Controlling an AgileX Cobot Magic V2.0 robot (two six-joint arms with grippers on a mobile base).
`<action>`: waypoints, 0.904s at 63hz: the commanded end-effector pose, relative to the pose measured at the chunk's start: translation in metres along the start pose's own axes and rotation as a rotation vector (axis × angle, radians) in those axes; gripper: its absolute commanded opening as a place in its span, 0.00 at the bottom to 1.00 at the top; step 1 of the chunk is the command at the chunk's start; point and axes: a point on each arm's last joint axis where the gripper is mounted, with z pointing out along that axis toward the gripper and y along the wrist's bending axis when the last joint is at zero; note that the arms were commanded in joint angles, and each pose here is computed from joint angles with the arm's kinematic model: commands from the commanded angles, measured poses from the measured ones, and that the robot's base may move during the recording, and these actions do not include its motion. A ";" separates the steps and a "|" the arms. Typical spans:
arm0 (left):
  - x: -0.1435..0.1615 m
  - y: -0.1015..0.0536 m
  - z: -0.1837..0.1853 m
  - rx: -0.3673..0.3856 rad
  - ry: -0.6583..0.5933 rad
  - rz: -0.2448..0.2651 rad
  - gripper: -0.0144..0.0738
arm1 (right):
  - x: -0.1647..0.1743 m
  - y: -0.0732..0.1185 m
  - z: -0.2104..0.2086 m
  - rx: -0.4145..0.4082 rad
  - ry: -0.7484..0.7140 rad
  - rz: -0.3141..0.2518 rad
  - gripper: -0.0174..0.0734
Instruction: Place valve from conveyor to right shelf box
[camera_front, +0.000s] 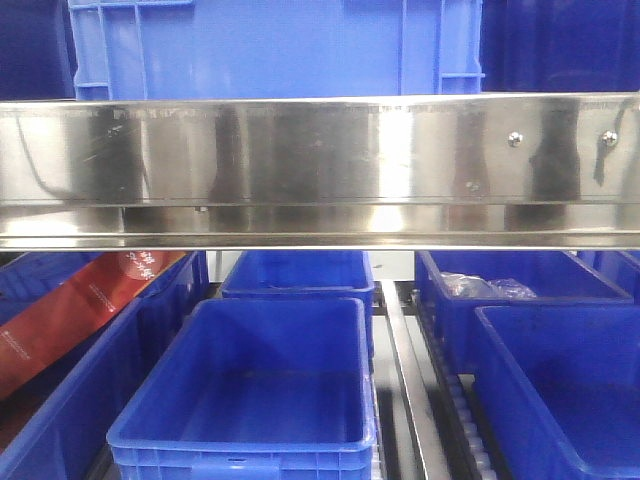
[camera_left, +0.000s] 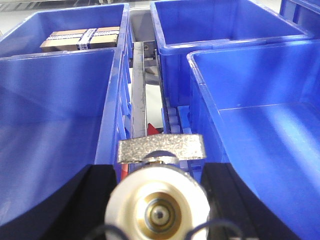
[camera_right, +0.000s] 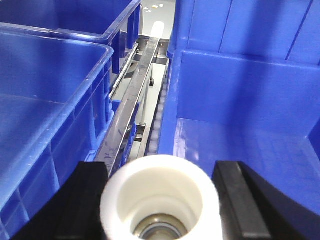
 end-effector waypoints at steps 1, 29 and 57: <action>-0.010 -0.001 -0.009 -0.002 -0.078 -0.008 0.04 | -0.013 -0.001 -0.012 0.022 -0.105 -0.009 0.02; -0.012 -0.001 -0.009 0.003 -0.101 -0.016 0.04 | -0.013 -0.001 -0.012 0.022 -0.105 -0.009 0.02; -0.041 -0.042 -0.004 0.185 -0.212 0.064 0.04 | -0.047 0.027 -0.024 -0.106 -0.294 0.028 0.02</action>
